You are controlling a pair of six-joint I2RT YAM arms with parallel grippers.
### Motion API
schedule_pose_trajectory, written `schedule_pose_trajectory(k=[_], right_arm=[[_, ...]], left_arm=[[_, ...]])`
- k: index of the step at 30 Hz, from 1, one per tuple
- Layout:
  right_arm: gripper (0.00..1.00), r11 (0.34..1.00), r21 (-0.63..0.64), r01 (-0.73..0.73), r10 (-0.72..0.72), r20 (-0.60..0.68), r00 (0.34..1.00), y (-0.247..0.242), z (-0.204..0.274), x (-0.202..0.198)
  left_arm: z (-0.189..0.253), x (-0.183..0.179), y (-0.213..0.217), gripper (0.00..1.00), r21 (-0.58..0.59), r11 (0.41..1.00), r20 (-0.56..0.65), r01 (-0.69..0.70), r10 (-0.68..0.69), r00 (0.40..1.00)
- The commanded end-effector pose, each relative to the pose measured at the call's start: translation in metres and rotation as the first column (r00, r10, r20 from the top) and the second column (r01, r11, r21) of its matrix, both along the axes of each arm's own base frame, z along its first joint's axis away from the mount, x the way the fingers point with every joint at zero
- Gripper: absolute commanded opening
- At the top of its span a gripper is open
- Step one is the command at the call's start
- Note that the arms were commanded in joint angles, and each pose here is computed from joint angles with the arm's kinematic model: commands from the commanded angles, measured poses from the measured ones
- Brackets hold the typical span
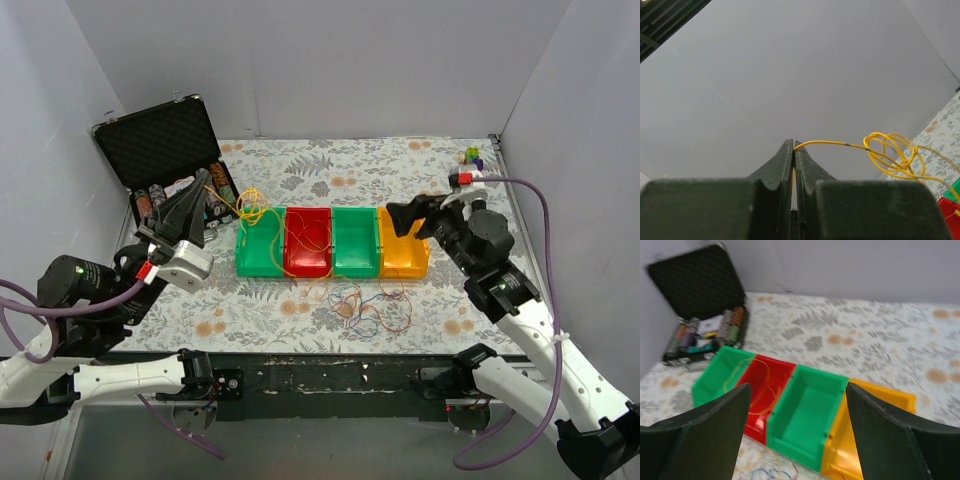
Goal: Untangle the cables
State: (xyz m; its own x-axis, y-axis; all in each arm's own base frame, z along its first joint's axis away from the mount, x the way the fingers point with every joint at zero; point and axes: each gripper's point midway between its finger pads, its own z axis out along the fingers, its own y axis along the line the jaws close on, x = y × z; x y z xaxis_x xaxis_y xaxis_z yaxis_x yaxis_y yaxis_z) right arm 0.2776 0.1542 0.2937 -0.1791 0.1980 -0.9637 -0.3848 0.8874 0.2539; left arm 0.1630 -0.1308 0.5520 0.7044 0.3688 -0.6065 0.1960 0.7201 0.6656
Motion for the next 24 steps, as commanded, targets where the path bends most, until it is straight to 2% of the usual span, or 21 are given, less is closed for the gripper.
schedule_pose_trajectory(k=[1, 5, 9, 14, 18, 24], right_arm=[[0.86, 0.938, 0.112, -0.328, 0.295, 0.242, 0.925, 0.059, 0.101, -0.022], [0.87, 0.848, 0.1, -0.521, 0.465, 0.33, 0.821, 0.101, 0.125, -0.048], [0.88, 0.678, 0.065, -0.732, 0.657, 0.392, 0.644, 0.151, 0.138, -0.089], [0.87, 0.525, 0.0, -0.851, 0.766, 0.436, 0.472, 0.196, 0.151, -0.13], [0.86, 0.467, -0.012, -0.884, 0.776, 0.485, 0.403, 0.205, 0.162, -0.145], [0.85, 0.437, -0.004, -0.899, 0.778, 0.503, 0.376, 0.217, 0.169, -0.149]], left_arm=[[0.001, -0.006, 0.002, 0.0, -0.025, 0.999, 0.002, 0.043, -0.043, 0.999], [-0.007, -0.005, -0.004, 0.0, -0.011, 0.999, -0.02, 0.053, -0.053, 0.998], [-0.019, -0.006, -0.013, 0.0, 0.032, 0.997, -0.026, 0.075, -0.075, 0.997], [-0.027, -0.006, -0.016, 0.0, 0.044, 0.996, -0.035, 0.081, -0.079, 0.996], [-0.029, -0.005, -0.014, 0.0, 0.044, 0.996, -0.04, 0.077, -0.075, 0.996], [-0.026, -0.006, -0.012, 0.0, 0.037, 0.996, -0.037, 0.075, -0.074, 0.997]])
